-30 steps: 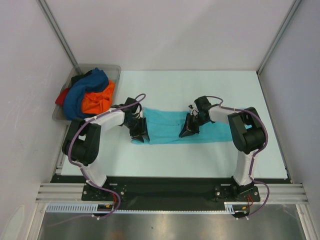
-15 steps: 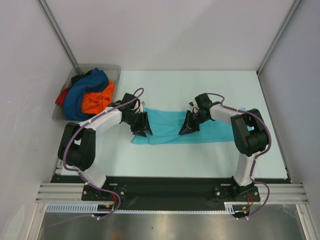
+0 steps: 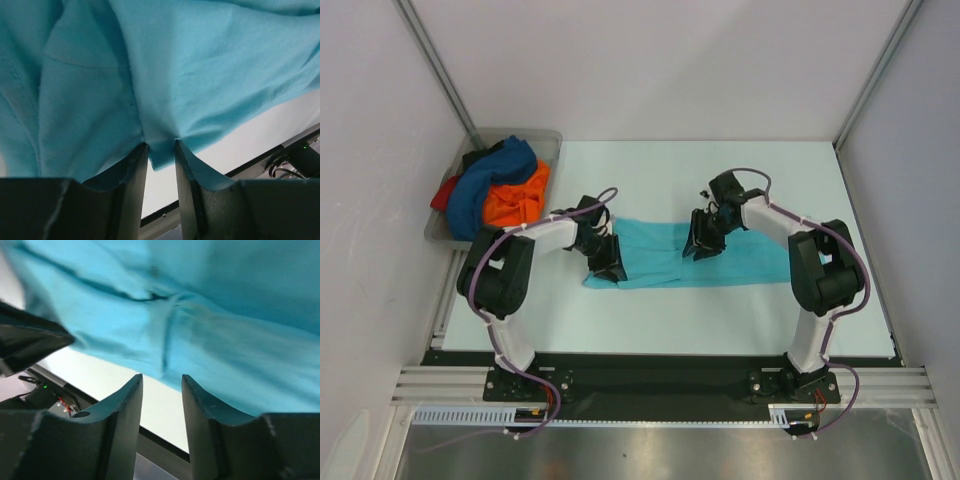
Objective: Fold and stack the t-shirts
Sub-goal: Fold the tshirt
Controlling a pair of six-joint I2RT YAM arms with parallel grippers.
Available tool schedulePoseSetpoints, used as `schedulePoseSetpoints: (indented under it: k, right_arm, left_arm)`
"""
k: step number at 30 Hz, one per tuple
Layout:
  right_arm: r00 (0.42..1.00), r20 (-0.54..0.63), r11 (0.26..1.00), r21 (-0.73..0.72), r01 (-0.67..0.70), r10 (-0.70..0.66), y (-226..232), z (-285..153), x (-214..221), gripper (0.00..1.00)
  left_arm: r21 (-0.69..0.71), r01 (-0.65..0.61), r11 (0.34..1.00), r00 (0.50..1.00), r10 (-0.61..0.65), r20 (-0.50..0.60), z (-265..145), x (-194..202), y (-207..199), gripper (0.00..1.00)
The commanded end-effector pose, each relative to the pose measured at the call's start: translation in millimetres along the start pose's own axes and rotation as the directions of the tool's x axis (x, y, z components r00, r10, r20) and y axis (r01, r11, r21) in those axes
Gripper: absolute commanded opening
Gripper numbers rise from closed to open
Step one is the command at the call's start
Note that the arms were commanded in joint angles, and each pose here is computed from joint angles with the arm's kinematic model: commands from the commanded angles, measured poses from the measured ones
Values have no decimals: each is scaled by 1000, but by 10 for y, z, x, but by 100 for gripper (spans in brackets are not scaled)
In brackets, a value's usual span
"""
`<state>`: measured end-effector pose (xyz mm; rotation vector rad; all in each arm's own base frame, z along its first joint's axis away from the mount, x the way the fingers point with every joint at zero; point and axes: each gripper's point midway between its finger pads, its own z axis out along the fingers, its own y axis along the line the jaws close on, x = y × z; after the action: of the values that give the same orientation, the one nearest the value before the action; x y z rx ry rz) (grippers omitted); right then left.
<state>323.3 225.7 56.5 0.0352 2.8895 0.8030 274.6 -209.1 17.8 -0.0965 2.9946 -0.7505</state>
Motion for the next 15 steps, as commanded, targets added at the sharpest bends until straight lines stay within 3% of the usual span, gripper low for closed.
schedulePoseSetpoints:
  k: [1,9,14,15]
  right_arm:
    - [995,67,994,-80,80,-75,388,-245,-97,43]
    - [996,30,985,-149,82,-78,518,-40,-79,47]
    - [996,-18,967,-244,76,-83,666,29,-34,39]
    - [996,-33,962,-264,72,-84,709,58,-1,35]
  left_arm:
    - [-112,-19,993,998,26,58,86,-160,225,35]
    - [-27,-96,995,973,100,210,-465,-328,-189,44]
    - [38,-110,993,969,98,227,-609,-258,-340,41]
    - [105,-122,987,973,98,210,-593,-222,-453,36]
